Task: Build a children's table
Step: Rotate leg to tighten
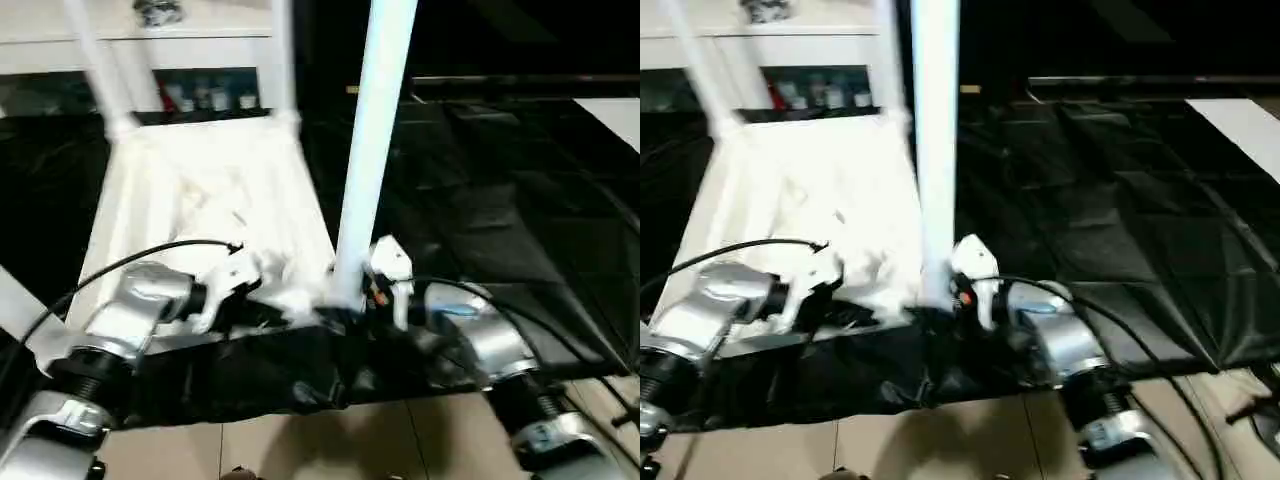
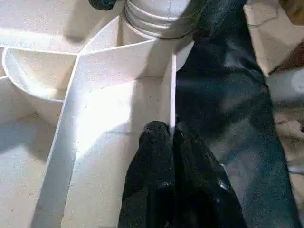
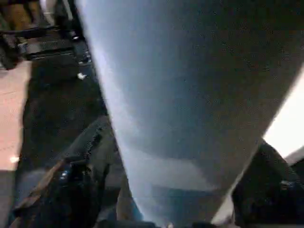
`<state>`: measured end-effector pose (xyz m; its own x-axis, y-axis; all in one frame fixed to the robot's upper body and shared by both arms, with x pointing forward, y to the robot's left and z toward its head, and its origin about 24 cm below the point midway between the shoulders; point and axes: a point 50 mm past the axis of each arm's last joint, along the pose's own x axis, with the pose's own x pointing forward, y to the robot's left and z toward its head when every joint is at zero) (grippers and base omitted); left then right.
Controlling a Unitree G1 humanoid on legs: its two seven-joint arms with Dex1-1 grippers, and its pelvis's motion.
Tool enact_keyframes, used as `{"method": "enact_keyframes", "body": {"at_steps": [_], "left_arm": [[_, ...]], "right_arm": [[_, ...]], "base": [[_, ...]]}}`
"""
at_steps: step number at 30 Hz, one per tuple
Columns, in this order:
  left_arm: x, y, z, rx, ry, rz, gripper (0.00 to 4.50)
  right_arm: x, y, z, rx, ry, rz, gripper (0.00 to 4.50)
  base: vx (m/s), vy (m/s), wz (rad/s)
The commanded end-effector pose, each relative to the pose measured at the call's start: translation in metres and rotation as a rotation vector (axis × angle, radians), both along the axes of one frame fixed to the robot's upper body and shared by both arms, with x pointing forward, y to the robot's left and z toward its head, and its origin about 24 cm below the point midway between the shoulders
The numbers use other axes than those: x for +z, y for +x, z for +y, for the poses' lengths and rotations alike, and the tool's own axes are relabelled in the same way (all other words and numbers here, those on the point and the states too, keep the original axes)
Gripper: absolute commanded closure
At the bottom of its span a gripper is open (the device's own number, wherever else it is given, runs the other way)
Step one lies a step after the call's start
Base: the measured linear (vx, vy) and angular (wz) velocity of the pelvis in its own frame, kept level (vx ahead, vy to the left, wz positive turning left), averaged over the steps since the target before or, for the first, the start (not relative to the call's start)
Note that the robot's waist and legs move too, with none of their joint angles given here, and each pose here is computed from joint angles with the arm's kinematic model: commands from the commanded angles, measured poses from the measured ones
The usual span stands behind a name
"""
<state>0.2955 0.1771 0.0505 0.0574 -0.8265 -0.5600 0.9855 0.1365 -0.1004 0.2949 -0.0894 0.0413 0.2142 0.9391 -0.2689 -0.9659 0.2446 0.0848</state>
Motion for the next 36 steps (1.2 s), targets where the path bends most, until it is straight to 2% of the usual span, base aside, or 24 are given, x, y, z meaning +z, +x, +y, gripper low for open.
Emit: {"method": "enact_keyframes", "body": {"at_steps": [1, 4, 7, 9, 12, 14, 15, 18, 19, 20, 21, 23, 27, 30, 33, 36], "left_arm": [[-0.003, -0.002, -0.013, -0.082, -0.016, 0.036, 4.50], [-0.001, 0.002, -0.012, -0.061, -0.017, 0.029, 4.50], [-0.002, 0.010, -0.012, 0.037, -0.005, 0.002, 4.50], [-0.002, 0.013, -0.014, 0.094, -0.004, -0.010, 4.50], [-0.002, 0.022, -0.024, 0.239, -0.031, -0.052, 4.50], [-0.004, 0.024, -0.035, 0.276, -0.041, -0.070, 4.50], [-0.005, 0.022, -0.050, 0.296, -0.065, -0.077, 4.50], [-0.007, 0.020, -0.063, 0.304, -0.081, -0.084, 4.50], [-0.008, 0.016, -0.072, 0.294, -0.098, -0.077, 4.50], [-0.009, 0.014, -0.078, 0.294, -0.119, -0.071, 4.50], [-0.010, 0.014, -0.080, 0.295, -0.127, -0.068, 4.50], [-0.012, 0.011, -0.085, 0.277, -0.136, -0.060, 4.50], [-0.011, 0.009, -0.073, 0.235, -0.112, -0.065, 4.50], [-0.006, 0.010, -0.058, 0.186, -0.097, -0.065, 4.50], [-0.003, 0.008, -0.038, 0.100, -0.058, -0.047, 4.50], [-0.001, 0.006, -0.029, 0.047, -0.058, -0.021, 4.50]], "right_arm": [[0.002, -0.004, 0.011, 0.086, -0.003, 0.016, 1.30], [0.004, -0.003, 0.012, 0.091, 0.006, 0.025, 1.47], [0.004, 0.001, 0.015, 0.007, 0.036, 0.014, 1.81], [0.001, 0.007, 0.015, -0.085, 0.025, -0.004, 1.95], [-0.009, 0.023, 0.014, -0.410, -0.017, -0.041, 2.12], [-0.013, 0.025, 0.016, -0.527, -0.012, -0.023, 2.29], [-0.017, 0.027, 0.022, -0.636, -0.001, -0.001, 2.37], [-0.018, 0.026, 0.031, -0.673, 0.011, 0.005, 2.41], [-0.018, 0.024, 0.039, -0.681, 0.014, 0.006, 2.41], [-0.017, 0.022, 0.048, -0.651, 0.028, -0.001, 2.41], [-0.017, 0.021, 0.051, -0.637, 0.035, -0.003, 2.10], [-0.014, 0.019, 0.056, -0.604, 0.046, -0.029, 1.78], [-0.005, 0.026, 0.041, -0.566, 0.082, -0.067, 1.58], [0.003, 0.028, 0.024, -0.436, 0.079, -0.087, 1.32], [0.009, 0.019, 0.008, -0.167, 0.054, -0.072, 1.32], [0.007, 0.011, 0.002, -0.039, 0.013, -0.047, 1.32]], "base": [[0.000, 0.000, 0.00], [0.000, 0.000, 0.00], [0.000, 0.000, 0.00], [0.000, 0.000, 0.00], [0.000, 0.000, 0.00], [0.000, 0.000, 0.00], [0.000, 0.000, 0.00], [0.000, 0.000, 0.00], [0.000, 0.000, 0.00], [0.000, 0.000, 0.00], [0.000, 0.000, 0.00], [0.000, 0.000, 0.00], [0.000, 0.000, 0.00], [0.000, 0.000, 0.00], [0.000, 0.000, 0.00], [0.000, 0.000, 0.00]]}}
